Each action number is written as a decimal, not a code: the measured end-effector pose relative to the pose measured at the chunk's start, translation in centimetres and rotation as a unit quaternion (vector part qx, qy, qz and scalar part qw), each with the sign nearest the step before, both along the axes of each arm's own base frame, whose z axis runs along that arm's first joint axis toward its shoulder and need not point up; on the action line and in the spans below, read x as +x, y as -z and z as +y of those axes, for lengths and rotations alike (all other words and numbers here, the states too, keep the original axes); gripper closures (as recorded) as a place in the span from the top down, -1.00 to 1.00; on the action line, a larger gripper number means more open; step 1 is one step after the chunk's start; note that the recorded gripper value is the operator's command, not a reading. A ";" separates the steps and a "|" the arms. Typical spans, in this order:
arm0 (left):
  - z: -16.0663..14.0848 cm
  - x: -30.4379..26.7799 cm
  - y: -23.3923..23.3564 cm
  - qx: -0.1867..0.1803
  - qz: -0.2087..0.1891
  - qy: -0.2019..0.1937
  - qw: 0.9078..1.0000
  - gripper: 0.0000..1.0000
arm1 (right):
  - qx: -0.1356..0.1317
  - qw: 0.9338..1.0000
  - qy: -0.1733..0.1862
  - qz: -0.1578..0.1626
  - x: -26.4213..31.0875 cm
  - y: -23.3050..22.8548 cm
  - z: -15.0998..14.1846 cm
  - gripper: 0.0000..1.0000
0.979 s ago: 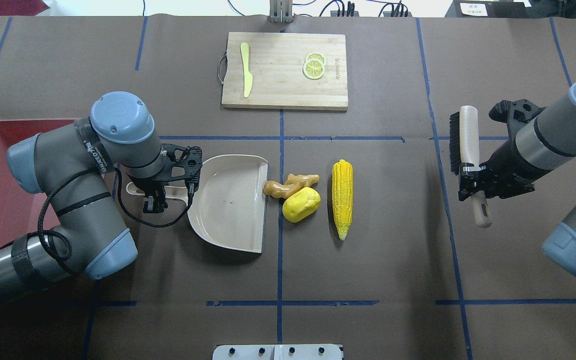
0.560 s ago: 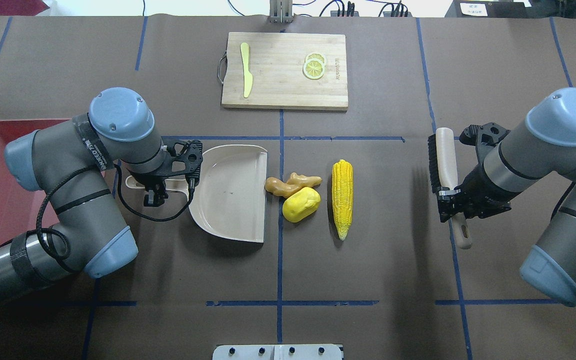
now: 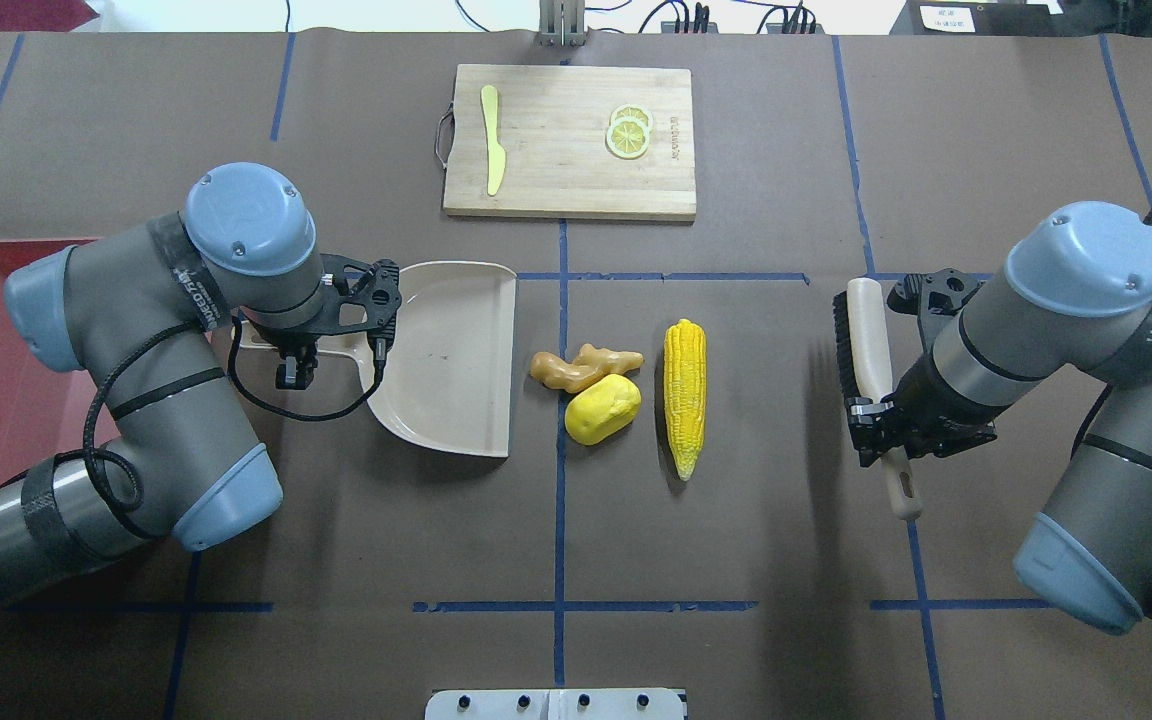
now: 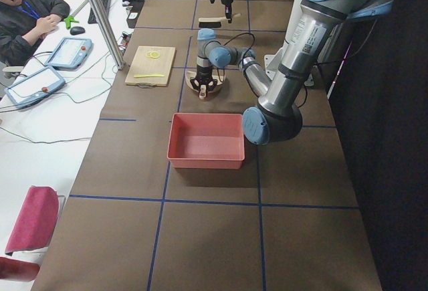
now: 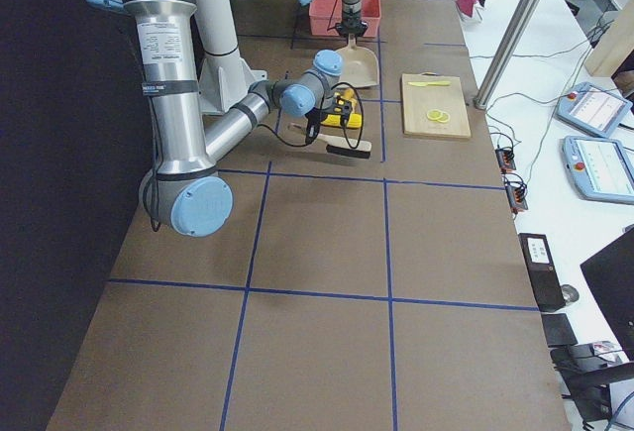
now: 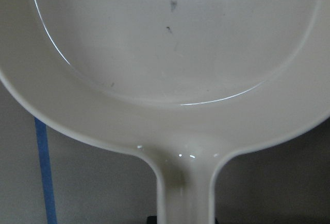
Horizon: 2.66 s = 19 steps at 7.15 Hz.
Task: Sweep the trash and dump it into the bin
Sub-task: 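Tilt the dustpan up with left gripper while right brings brush toward corn, then sweep the corn, potato and ginger into the dustpan with the right brush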
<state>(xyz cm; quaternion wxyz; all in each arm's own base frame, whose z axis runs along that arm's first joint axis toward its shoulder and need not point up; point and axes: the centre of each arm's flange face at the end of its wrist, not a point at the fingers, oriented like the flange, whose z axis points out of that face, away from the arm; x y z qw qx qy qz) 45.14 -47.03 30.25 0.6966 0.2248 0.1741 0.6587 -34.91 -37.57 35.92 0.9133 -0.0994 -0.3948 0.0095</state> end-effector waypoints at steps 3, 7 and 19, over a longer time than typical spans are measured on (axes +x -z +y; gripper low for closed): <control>0.8 1.1 2.6 -0.018 -0.027 -0.010 0.999 -1.00 | 0.003 1.000 0.011 0.015 -2.2 1.2 0.7 -1.00; 2.5 3.2 4.0 -0.035 -0.054 -0.030 0.997 -1.00 | 0.010 0.999 0.035 0.022 -5.1 1.3 2.5 -1.00; 1.2 10.0 8.3 -0.044 -0.066 -0.043 0.996 -0.97 | 0.001 0.999 0.036 -0.004 -19.9 12.1 2.9 -1.00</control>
